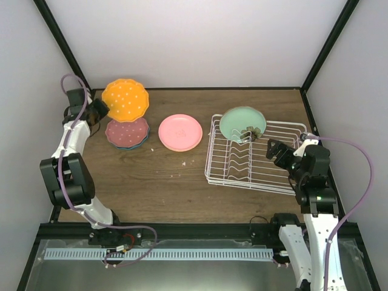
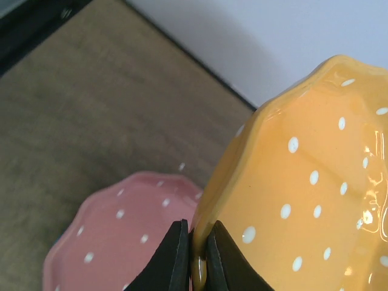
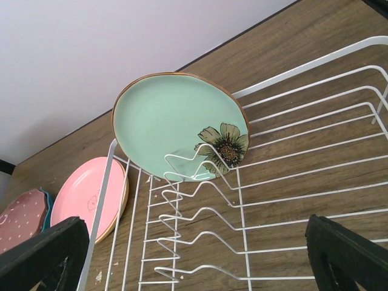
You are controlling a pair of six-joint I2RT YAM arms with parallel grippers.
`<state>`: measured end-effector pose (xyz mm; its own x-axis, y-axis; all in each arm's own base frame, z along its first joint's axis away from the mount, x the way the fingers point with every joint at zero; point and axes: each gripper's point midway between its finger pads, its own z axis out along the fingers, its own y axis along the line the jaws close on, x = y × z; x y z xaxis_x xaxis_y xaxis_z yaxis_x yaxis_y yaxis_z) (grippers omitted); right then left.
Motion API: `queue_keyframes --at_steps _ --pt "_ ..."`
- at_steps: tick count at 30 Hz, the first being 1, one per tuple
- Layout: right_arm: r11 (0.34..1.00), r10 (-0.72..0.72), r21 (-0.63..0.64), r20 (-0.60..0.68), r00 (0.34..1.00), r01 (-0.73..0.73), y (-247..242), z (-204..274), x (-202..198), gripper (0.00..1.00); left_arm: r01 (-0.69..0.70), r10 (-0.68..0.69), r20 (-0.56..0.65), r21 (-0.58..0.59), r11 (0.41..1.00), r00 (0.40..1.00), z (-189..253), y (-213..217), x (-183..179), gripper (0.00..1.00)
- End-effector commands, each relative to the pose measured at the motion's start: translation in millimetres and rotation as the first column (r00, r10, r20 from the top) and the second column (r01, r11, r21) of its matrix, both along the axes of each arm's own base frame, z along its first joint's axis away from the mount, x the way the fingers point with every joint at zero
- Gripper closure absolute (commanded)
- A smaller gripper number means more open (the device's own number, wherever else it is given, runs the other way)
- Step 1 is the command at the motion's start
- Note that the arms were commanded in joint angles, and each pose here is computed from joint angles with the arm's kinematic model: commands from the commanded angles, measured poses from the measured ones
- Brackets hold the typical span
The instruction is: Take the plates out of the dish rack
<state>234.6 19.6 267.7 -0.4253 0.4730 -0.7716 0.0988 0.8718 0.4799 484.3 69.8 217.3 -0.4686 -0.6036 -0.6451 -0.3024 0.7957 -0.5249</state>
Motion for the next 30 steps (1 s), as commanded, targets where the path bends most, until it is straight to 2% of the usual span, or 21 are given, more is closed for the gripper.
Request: queue_keyframes --at_steps 1,6,13,19,30 --pt "1.0 0.024 0.009 0.034 0.999 -0.024 5 9 3 0.0 -0.02 0.041 0.136 -0.147 0.989 0.99 39 3 -7 0.96" --pt "1.0 0.021 0.005 0.034 0.999 -0.021 4 10 2 0.0 -0.084 0.093 0.04 -0.174 0.981 0.995 -2 18 -19 0.96" --pt "1.0 0.012 -0.002 0.035 0.999 -0.012 2 12 0 0.0 -0.12 0.1 -0.113 -0.193 0.974 0.989 -55 13 -44 0.96" --pt "1.0 0.013 0.004 0.034 0.999 -0.013 3 10 0 0.0 -0.143 0.114 -0.152 -0.196 0.97 0.982 -75 11 -57 0.96" --pt "1.0 0.014 0.009 0.03 0.999 -0.014 4 9 1 0.0 -0.145 0.115 -0.155 -0.201 0.969 0.981 -84 13 -49 0.96"
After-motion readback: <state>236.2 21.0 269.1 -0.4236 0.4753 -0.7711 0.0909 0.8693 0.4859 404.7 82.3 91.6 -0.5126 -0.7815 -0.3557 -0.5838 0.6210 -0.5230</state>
